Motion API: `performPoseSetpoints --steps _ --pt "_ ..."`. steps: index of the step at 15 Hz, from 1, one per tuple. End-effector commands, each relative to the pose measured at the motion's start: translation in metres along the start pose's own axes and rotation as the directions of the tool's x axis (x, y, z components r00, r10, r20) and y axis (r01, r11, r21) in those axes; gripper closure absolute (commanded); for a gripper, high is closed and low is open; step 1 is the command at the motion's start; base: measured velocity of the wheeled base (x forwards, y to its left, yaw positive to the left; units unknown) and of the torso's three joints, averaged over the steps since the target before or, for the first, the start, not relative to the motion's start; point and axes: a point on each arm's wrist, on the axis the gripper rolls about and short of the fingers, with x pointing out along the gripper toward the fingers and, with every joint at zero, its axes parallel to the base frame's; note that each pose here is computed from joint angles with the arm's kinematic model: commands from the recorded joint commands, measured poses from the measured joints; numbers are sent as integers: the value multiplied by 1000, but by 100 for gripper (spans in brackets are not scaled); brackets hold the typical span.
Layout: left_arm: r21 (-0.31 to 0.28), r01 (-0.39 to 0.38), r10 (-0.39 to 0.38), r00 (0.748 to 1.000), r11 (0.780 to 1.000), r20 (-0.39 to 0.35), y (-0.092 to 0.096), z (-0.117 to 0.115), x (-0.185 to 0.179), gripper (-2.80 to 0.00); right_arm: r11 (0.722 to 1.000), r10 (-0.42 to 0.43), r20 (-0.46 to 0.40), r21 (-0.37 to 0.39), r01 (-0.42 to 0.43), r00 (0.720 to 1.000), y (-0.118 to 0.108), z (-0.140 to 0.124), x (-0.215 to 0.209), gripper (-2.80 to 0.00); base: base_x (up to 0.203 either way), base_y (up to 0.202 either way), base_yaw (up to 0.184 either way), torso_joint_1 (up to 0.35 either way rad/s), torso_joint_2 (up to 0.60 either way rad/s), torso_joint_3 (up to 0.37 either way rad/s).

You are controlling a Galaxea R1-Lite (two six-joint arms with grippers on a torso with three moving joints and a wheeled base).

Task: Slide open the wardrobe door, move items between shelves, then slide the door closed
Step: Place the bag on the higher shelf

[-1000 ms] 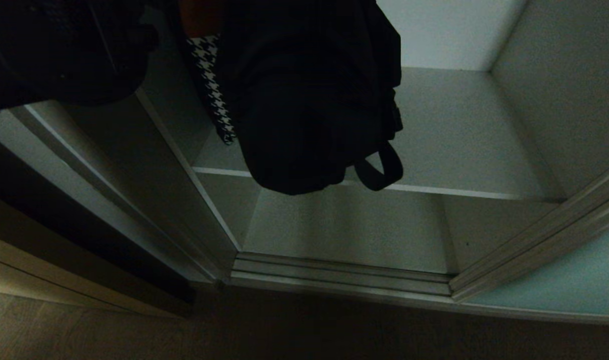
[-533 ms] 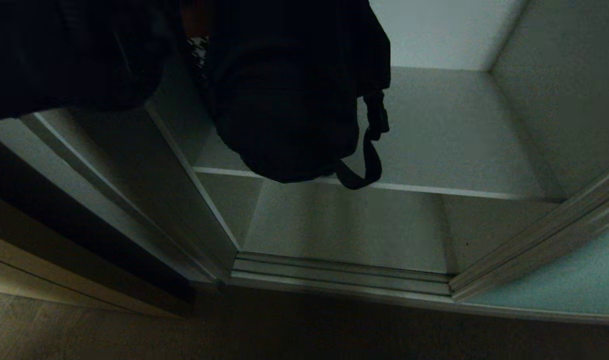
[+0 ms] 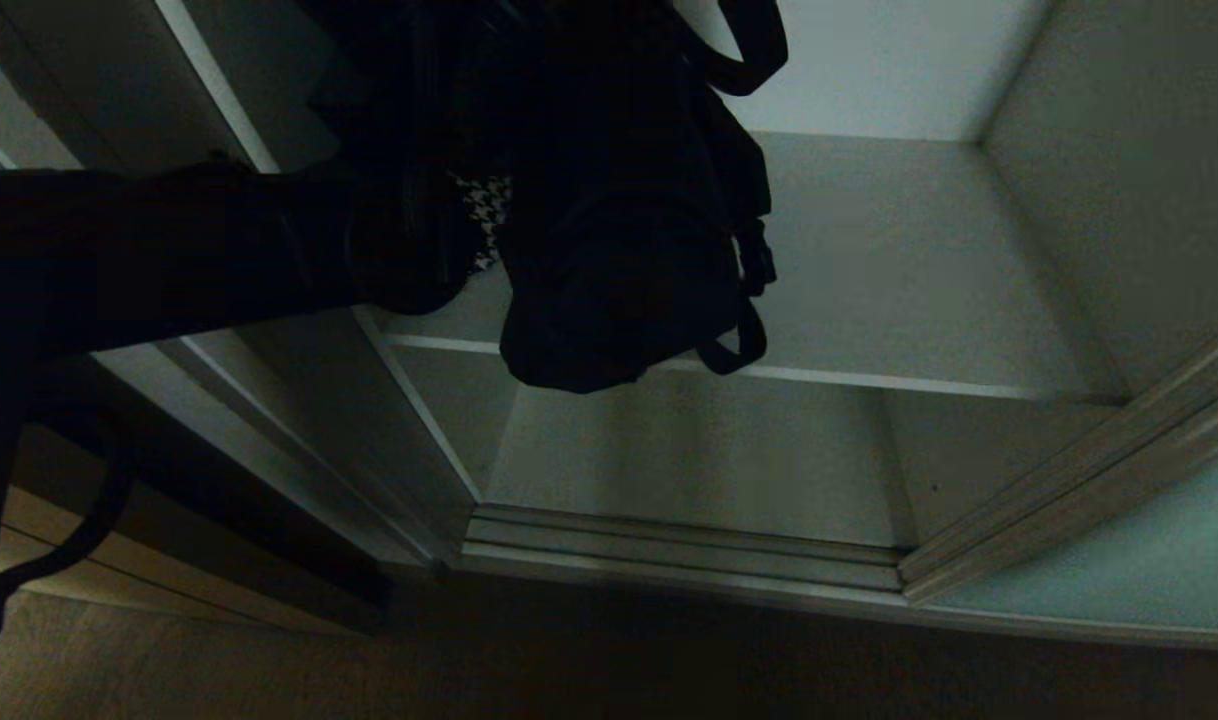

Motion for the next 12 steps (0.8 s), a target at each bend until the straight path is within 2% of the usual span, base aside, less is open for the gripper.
performPoseSetpoints --steps 1,4,6,8,12 --pt "6 -8 8 1000 1000 -1 1 6 0 0 1000 0 1 0 0 1000 0 0 0 0 0 0 0 0 0 0" --pt "36 -8 8 1000 999 -15 1 13 0 0 1000 -1 1 0 1 1000 0 0 0 0 0 0 0 0 0 0" --pt "64 2 3 997 998 -71 1 6 0 0 1000 0 1 0 0 1000 0 0 0 0 0 0 0 0 0 0" --pt "66 -1 6 997 998 -76 0 5 0 0 1000 0 1 0 0 1000 0 0 0 0 0 0 0 0 0 0" --pt "50 2 5 990 999 -143 -9 -20 -1 0 1000 0 1 0 0 1000 0 0 0 0 0 0 0 0 0 0"
